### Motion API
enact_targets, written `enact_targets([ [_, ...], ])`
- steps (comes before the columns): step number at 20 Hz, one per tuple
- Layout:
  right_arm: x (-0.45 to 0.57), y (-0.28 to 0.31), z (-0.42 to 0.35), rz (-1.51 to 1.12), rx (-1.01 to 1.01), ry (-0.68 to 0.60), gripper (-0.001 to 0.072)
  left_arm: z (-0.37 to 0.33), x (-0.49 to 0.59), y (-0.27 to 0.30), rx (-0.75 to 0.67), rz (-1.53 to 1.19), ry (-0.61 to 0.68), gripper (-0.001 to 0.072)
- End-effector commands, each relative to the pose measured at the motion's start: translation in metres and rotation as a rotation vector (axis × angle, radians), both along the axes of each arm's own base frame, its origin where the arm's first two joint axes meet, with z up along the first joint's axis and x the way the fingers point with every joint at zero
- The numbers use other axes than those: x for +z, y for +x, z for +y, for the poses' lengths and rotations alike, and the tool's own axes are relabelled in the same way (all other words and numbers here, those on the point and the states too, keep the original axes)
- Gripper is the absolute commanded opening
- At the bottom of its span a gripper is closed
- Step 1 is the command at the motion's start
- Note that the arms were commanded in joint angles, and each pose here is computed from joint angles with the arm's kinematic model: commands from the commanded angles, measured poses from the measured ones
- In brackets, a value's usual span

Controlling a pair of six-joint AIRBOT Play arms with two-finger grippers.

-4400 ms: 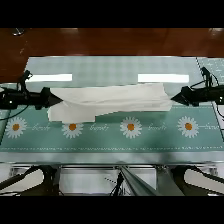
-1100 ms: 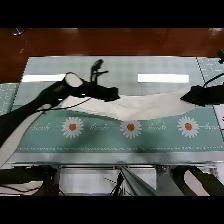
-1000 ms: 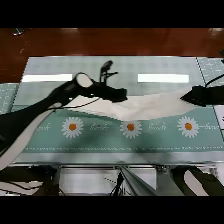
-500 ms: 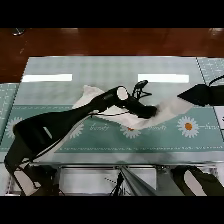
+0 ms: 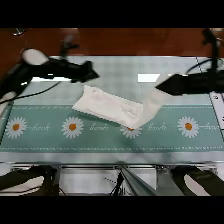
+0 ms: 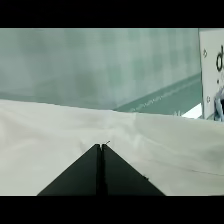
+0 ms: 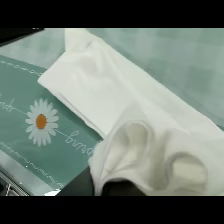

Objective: Fold the shirts.

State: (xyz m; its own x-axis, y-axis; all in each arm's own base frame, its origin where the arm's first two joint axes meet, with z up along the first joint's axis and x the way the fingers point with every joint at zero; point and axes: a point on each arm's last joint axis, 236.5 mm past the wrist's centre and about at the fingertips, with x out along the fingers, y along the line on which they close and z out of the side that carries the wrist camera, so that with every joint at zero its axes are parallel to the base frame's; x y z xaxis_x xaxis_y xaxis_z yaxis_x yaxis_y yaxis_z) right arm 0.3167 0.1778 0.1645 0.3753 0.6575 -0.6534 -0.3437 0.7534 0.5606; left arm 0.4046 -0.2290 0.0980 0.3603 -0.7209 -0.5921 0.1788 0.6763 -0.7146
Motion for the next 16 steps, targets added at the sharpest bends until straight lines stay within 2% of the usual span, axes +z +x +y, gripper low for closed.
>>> enact_targets([
  [1, -0.01, 0.027, 0.09, -0.02, 0.13, 0.034, 0.0017, 0.098, 0.022, -0.044, 0.195, -0.106, 0.05, 0.0026],
  [4, -0.042, 0.04, 0.166, 0.039, 0.259, 0.031, 0.0018, 0.128, 0.017, -0.095, 0.303, -0.159, 0.057, 0.0026],
  [7, -0.084, 0.052, 0.219, 0.095, 0.322, 0.02, 0.0018, 0.129, 0.004, -0.131, 0.335, -0.192, 0.055, 0.0025],
  [13, -0.135, 0.06, 0.281, 0.237, 0.335, 0.126, 0.0018, 0.125, -0.02, -0.149, 0.364, -0.138, 0.027, 0.0026],
  [14, -0.142, 0.058, 0.287, 0.256, 0.338, 0.136, 0.0079, 0.126, -0.021, -0.148, 0.366, -0.134, 0.027, 0.0026],
  [15, -0.147, 0.055, 0.29, 0.268, 0.342, 0.136, 0.0454, 0.126, -0.022, -0.148, 0.366, -0.129, 0.027, 0.0025],
  [16, -0.15, 0.051, 0.291, 0.267, 0.361, 0.131, 0.0633, 0.126, -0.023, -0.148, 0.366, -0.124, 0.027, 0.0026],
])
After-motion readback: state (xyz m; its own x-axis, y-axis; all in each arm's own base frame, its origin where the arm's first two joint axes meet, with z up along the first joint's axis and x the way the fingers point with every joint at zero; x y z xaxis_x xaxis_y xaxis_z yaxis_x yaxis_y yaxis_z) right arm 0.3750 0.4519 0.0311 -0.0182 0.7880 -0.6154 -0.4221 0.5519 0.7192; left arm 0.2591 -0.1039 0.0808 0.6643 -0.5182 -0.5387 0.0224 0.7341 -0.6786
